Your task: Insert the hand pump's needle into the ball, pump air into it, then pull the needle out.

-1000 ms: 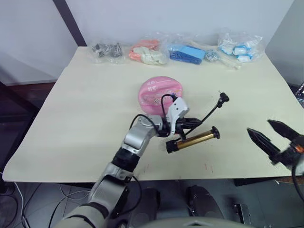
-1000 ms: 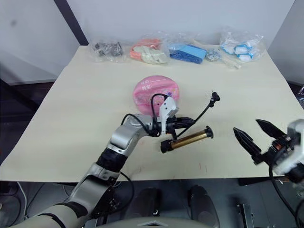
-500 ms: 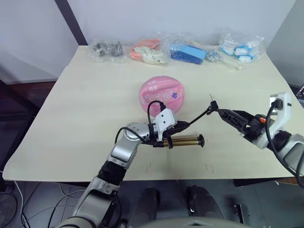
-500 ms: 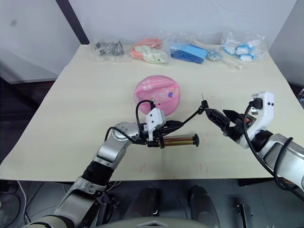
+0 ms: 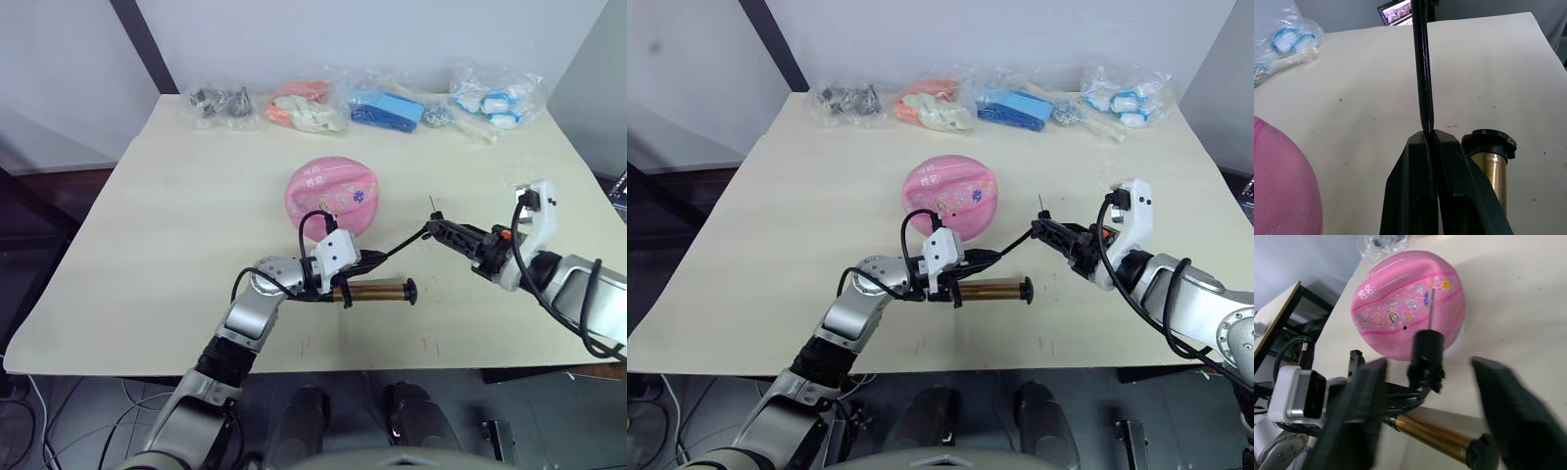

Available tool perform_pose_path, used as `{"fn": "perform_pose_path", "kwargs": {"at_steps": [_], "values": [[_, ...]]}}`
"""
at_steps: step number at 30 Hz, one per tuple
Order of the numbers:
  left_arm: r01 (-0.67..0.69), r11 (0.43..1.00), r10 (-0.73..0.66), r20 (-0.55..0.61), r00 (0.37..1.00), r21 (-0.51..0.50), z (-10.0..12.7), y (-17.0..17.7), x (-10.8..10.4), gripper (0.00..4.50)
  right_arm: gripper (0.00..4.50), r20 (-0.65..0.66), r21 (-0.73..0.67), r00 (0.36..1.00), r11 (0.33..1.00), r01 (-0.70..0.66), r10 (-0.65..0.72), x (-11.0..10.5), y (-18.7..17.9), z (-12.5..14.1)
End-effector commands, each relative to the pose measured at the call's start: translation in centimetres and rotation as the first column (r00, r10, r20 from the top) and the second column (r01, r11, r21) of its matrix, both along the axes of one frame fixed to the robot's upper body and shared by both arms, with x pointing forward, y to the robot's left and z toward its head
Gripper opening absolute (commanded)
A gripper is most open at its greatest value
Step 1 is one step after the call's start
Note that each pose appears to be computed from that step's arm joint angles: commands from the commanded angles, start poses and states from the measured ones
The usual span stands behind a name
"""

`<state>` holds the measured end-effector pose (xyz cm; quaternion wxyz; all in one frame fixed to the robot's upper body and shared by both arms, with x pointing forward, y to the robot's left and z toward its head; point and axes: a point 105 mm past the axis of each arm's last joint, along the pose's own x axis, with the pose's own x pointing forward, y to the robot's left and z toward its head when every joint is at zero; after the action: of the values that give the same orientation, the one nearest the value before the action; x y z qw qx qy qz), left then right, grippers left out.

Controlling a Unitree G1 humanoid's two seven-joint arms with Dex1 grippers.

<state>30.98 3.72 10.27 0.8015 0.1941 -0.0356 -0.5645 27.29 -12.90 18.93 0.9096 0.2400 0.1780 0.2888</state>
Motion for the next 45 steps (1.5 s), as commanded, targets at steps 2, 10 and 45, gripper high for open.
{"fn": "perform_pose_path", "kwargs": {"at_steps": [2, 10, 45], "values": [[0.025, 0.999, -0.023, 0.067, 0.997, -0.024, 1.58, -0.96, -1.35, 0.0, 1.93, 0.035, 0.012, 0.999, 1.0, 0.013, -0.014, 0.3, 0.49, 0.77], [0.014, 1.0, -0.013, 0.06, 0.998, -0.027, 1.86, -0.91, -1.42, 0.0, 1.93, 0.045, 0.012, 0.999, 1.0, 0.018, -0.019, 0.53, 0.8, 0.89], [-0.017, 1.0, 0.017, 0.024, 1.0, -0.023, 1.61, -0.44, -1.1, 0.0, 1.93, 0.051, 0.019, 0.998, 0.999, 0.032, -0.033, -0.3, 0.2, 1.19]]}}
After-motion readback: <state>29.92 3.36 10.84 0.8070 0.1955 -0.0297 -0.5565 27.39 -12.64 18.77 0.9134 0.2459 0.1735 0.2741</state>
